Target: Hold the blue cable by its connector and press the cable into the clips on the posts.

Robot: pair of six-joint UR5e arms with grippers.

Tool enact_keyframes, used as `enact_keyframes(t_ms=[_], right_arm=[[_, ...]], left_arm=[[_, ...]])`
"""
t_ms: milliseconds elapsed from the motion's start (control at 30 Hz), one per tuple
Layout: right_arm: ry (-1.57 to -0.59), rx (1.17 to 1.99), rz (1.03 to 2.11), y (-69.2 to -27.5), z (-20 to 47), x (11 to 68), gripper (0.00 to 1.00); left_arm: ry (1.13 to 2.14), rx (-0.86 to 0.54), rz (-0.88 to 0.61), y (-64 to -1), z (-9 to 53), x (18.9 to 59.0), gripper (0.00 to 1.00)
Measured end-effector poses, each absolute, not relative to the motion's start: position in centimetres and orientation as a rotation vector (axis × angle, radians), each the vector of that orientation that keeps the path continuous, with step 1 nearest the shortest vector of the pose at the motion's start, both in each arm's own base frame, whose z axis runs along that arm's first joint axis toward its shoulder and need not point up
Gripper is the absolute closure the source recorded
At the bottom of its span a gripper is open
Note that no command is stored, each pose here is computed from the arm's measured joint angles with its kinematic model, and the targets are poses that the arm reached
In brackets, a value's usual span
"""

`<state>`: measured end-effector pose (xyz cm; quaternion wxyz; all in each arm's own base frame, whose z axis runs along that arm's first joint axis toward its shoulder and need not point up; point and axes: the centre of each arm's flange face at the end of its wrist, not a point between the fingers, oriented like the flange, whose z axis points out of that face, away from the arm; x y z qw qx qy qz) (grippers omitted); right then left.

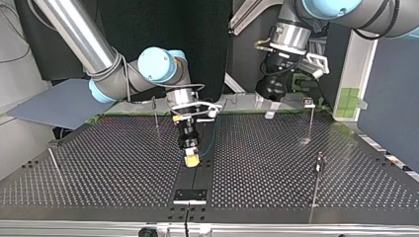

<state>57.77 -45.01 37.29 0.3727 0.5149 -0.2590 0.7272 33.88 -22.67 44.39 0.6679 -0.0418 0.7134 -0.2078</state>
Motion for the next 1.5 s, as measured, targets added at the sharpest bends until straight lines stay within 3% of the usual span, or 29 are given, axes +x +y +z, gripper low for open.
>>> enact_keyframes(t_ms=[967, 1500], right_arm=[[-0.658, 1.328, 1.859, -44.9, 37.2, 57.8, 1.00], [-0.654, 1.332, 1.865, -44.5, 37.2, 58.1, 1.00]], left_arm=[[1.518, -0.327, 0.092, -10.7, 47.8, 38.7, 0.00], [1.540, -0.198, 0.168, -8.9, 48.0, 40.0, 0.00]])
